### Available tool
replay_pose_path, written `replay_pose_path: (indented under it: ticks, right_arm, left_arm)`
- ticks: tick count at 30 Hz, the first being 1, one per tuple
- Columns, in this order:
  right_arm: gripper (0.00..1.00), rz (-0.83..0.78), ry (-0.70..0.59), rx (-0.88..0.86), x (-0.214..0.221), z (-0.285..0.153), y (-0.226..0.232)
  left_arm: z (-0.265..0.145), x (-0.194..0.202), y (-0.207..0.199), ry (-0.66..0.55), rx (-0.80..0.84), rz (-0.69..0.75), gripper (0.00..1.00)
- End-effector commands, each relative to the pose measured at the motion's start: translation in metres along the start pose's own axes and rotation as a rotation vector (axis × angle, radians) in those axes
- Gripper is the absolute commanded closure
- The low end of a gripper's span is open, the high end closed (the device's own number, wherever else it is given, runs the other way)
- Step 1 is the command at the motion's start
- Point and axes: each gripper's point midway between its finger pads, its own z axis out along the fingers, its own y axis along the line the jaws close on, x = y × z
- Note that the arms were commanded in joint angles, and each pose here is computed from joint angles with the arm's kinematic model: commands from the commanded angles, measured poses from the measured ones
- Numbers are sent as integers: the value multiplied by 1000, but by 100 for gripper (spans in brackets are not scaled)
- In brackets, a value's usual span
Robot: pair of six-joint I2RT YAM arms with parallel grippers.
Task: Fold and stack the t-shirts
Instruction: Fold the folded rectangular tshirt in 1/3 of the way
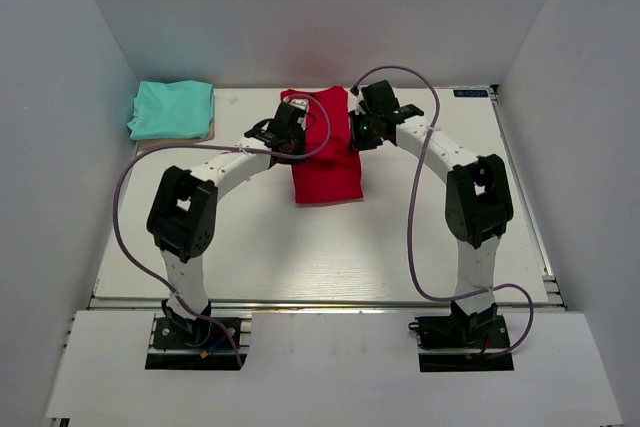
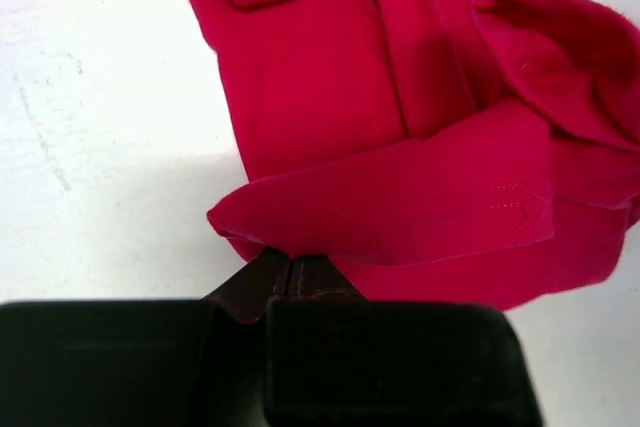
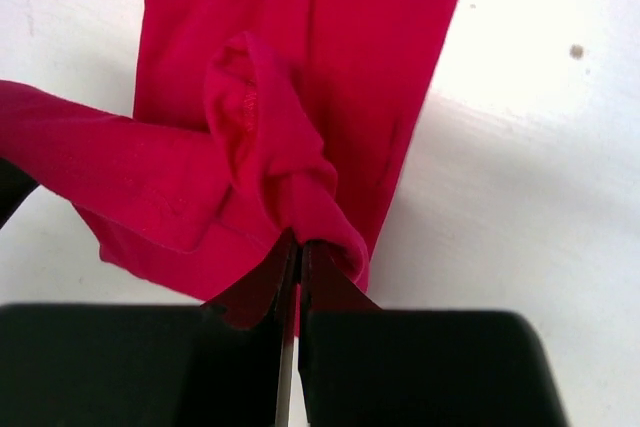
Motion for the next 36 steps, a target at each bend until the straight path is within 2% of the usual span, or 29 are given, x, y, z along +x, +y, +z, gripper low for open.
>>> replay_pose_path:
  ticks: [1,9,11,12,14,15,16,18,20,24,25,26,30,31,32,33,34,36]
  right_arm:
    - [100,-22,-14,-51,-15,5,1]
    - [99,0,-22,-122,-34,30,-7]
    - [95,26,-3,-133,-29,42,-13]
    - [85,31,-19,-144,-37,43,-10]
    - [75,57,-13,-188,-37,52,-10]
    - [60,69,-24,-202,-43,52,-10]
    - [56,69,-43,-218,-47,58,-10]
    - [44,95,-57,-261,-54,59,-10]
    - [28,103,-119,-307,-72,57,-10]
    - [22,98,-193,-367,-96,42,-10]
    - [13,97,-193,-371,-96,41,-10]
    - [11,88,-204,-367,-99,35,-11]
    - [11,50,-177,-349,-81,21,-13]
    - [11,44,-185,-353,-81,11,-9]
    - [11,68,-127,-342,-53,19,-14]
    - [11,57,-132,-345,-51,15,-11]
    - [11,24,-172,-357,-59,-3,-4]
    - [11,8,-141,-390,-41,-7,3]
  left_arm:
    - [2,-29,-1,-53,41,-8,100]
    - [30,-33,2,-27,84,9,100]
    - [34,-36,7,-28,76,1,100]
    - [33,-41,13,-33,69,-8,94]
    - [42,-38,19,-21,57,-16,67]
    - [42,-41,20,-24,82,-24,34]
    - [46,-44,19,-34,84,-25,20]
    - [50,-56,25,-57,100,-31,1]
    - [53,-68,24,-80,121,-38,0]
    - [51,-84,30,-99,125,-50,0]
    - [49,-85,30,-96,124,-50,0]
    - [49,-81,29,-80,130,-50,0]
    - [34,-70,22,-42,185,-28,0]
    - [33,-54,17,-2,195,-22,0]
    - [29,-44,9,24,214,-13,0]
    - [19,-45,8,17,225,-13,0]
    - [18,-23,8,67,241,-26,0]
    - [4,-17,-11,59,366,-34,0]
